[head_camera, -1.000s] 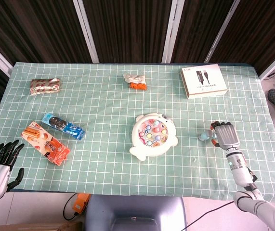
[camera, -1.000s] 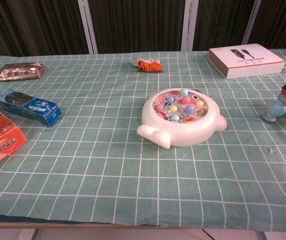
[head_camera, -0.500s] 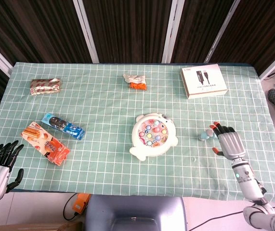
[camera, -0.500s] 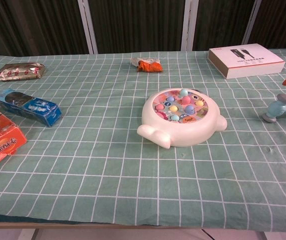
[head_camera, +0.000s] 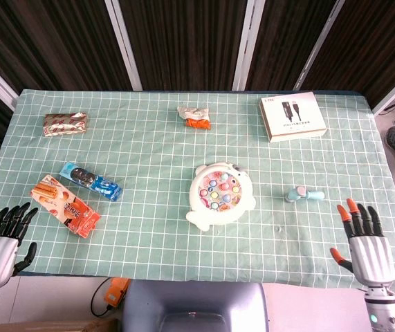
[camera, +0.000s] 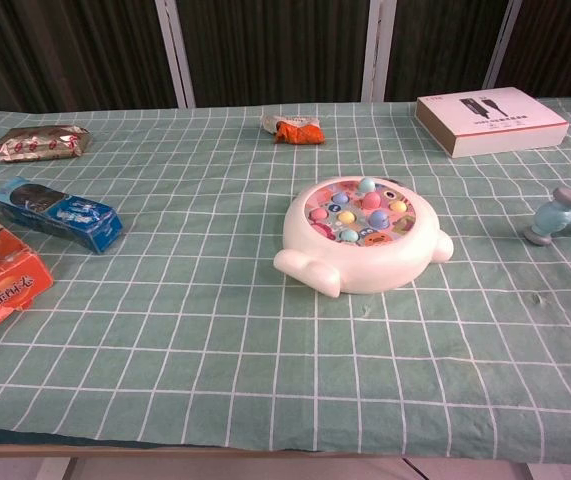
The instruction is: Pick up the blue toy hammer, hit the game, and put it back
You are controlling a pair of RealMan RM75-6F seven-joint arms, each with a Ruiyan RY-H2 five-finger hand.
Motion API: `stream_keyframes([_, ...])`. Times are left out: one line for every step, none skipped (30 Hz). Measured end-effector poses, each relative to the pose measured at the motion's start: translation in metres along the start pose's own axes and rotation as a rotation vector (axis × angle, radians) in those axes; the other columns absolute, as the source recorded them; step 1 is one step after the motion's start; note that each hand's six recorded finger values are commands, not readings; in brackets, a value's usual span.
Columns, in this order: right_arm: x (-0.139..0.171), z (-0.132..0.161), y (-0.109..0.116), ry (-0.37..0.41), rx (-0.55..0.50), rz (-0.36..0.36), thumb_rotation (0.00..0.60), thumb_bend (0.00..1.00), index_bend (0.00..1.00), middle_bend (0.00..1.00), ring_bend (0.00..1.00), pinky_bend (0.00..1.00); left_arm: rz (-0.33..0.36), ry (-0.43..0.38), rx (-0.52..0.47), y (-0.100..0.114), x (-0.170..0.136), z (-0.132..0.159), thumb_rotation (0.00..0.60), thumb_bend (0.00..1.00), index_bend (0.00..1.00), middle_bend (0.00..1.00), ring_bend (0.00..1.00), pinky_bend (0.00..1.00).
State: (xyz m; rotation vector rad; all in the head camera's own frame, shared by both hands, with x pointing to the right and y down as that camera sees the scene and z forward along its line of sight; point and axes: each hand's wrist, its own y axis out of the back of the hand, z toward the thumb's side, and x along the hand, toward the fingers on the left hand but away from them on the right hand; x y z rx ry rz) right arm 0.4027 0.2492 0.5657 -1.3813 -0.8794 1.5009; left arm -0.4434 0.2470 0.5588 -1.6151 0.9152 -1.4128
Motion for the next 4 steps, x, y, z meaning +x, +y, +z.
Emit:
stream_keyframes([0.003,-0.0044,-0.0001,-0.007,0.013,-0.001,0.6,0.33,0.0,0.0,0.0,0.06,0.0,-0.002,0.0,0.0,-0.0003,0.0005,0.6,0.48,0.02,0.0,0.0,0.01])
stream_keyframes([0.0042,-0.007,-0.0005,-0.01,0.02,0.0,0.6,0.33,0.0,0.0,0.0,0.05,0.001,-0.004,0.0,0.0001,-0.0006,0.001,0.6,0.48,0.01,0.0,0.0,0.01])
stream_keyframes([0.0043,-0.0084,-0.0011,-0.011,0.023,0.006,0.6,0.33,0.0,0.0,0.0,0.05,0.003,-0.006,0.0,0.0002,-0.0008,0.0015,0.6,0.48,0.02,0.0,0.0,0.01])
stream_keyframes([0.004,-0.0087,-0.0019,-0.011,0.023,0.012,0.6,0.33,0.0,0.0,0.0,0.05,0.003,-0.007,0.0,0.0001,-0.0008,0.0018,0.6,0.48,0.02,0.0,0.0,0.01])
